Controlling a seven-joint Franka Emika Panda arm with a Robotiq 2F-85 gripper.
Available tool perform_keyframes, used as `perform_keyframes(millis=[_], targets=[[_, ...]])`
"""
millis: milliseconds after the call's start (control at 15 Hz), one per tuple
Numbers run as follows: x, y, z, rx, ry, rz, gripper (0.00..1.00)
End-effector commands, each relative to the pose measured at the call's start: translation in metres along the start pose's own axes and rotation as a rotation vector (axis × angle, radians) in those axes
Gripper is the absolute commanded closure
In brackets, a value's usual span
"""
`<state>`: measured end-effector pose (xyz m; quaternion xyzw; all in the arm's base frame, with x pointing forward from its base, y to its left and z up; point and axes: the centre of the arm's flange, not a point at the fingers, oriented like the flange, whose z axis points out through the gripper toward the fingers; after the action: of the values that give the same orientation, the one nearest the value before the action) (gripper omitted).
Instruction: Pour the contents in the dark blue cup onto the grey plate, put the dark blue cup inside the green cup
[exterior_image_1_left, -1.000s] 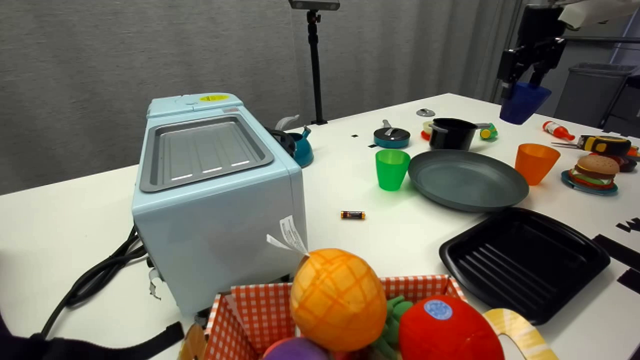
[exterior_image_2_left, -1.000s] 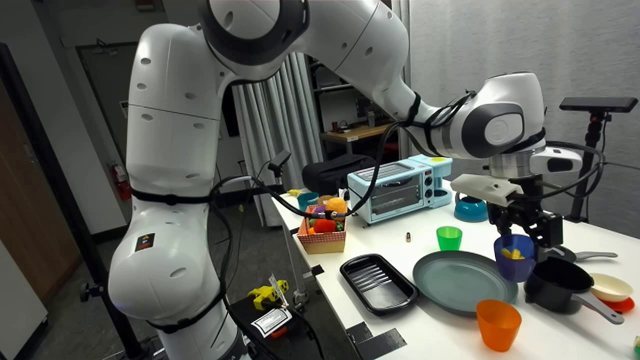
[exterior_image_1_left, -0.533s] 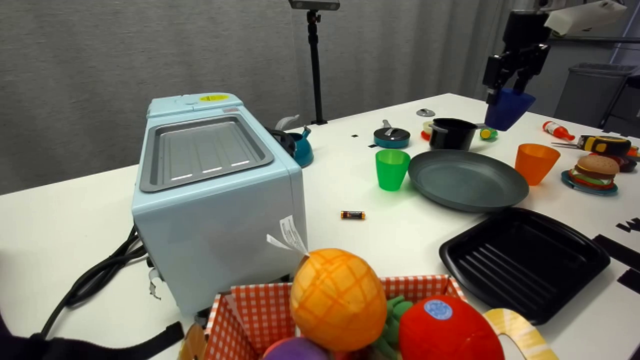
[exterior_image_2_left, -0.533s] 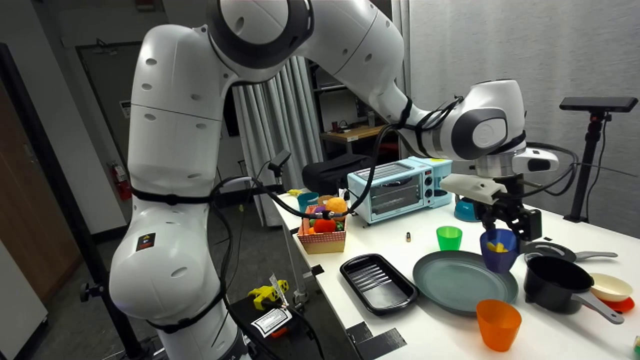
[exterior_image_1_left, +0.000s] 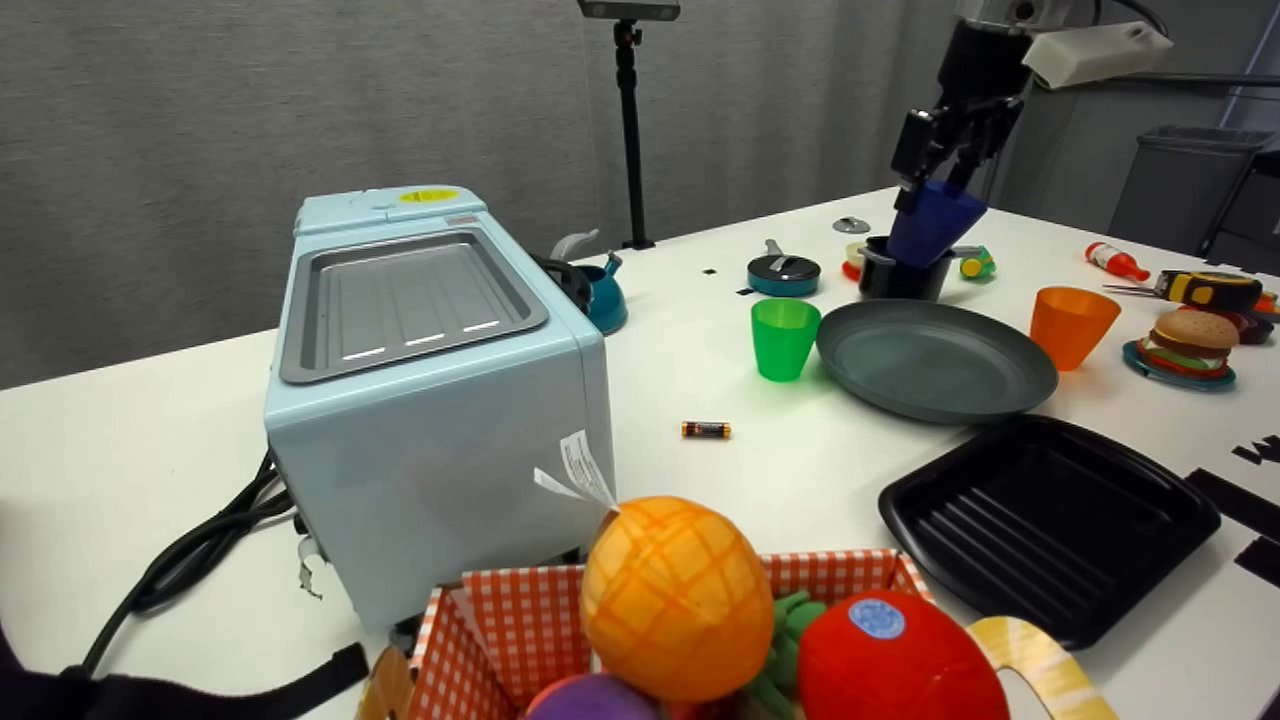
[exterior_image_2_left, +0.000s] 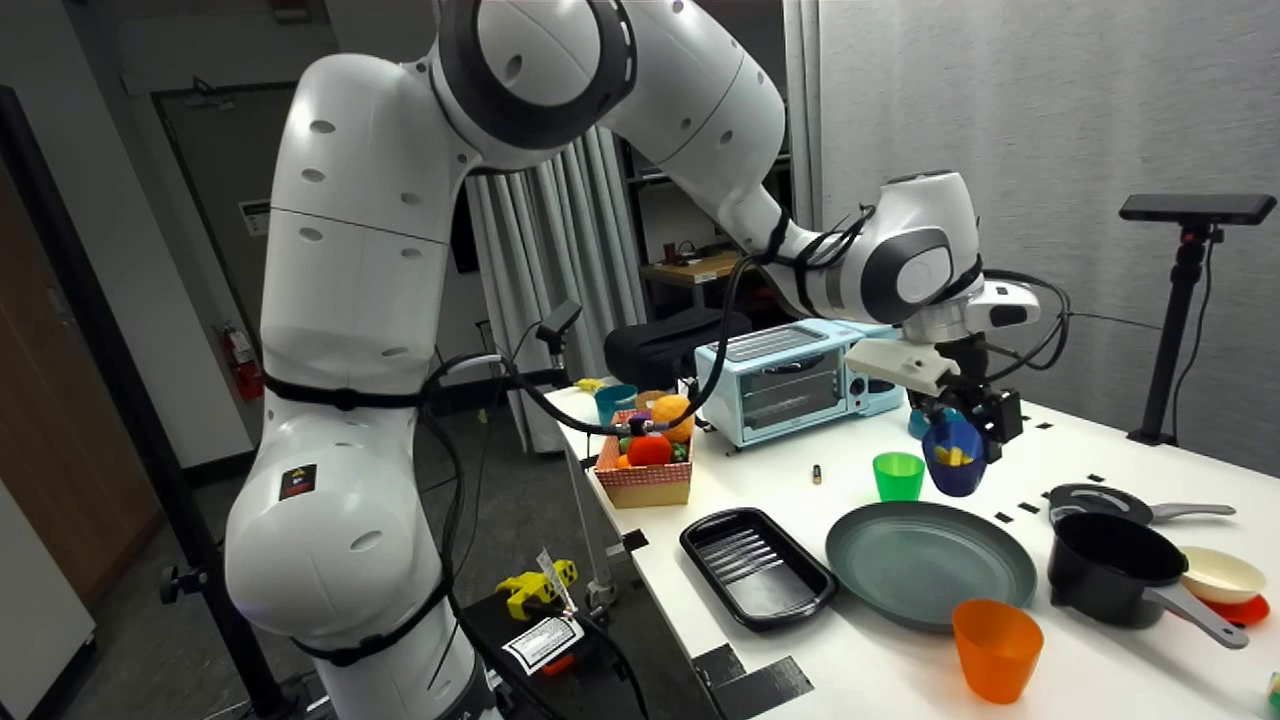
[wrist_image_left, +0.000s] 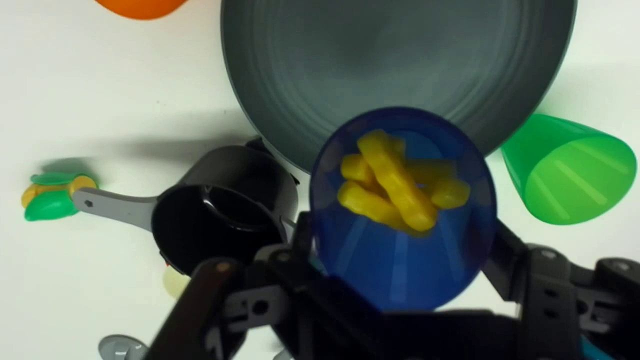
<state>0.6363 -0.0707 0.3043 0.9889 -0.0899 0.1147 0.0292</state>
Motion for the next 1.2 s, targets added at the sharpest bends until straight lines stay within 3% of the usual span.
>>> perform_keyframes(millis=[0,600,867,1133], targets=[[-0.011,-0.002,-0.004,0.049,0.116,-0.008,0.47],[-0.061,-0.018,0.006,0.166,0.387,-0.073,0.47],[-0.077,-0.025,-0.007,0.23,0.537,-0.071,0.47],[-0.08,-0.019,-0.025,0.275,0.623,-0.067,0.47]])
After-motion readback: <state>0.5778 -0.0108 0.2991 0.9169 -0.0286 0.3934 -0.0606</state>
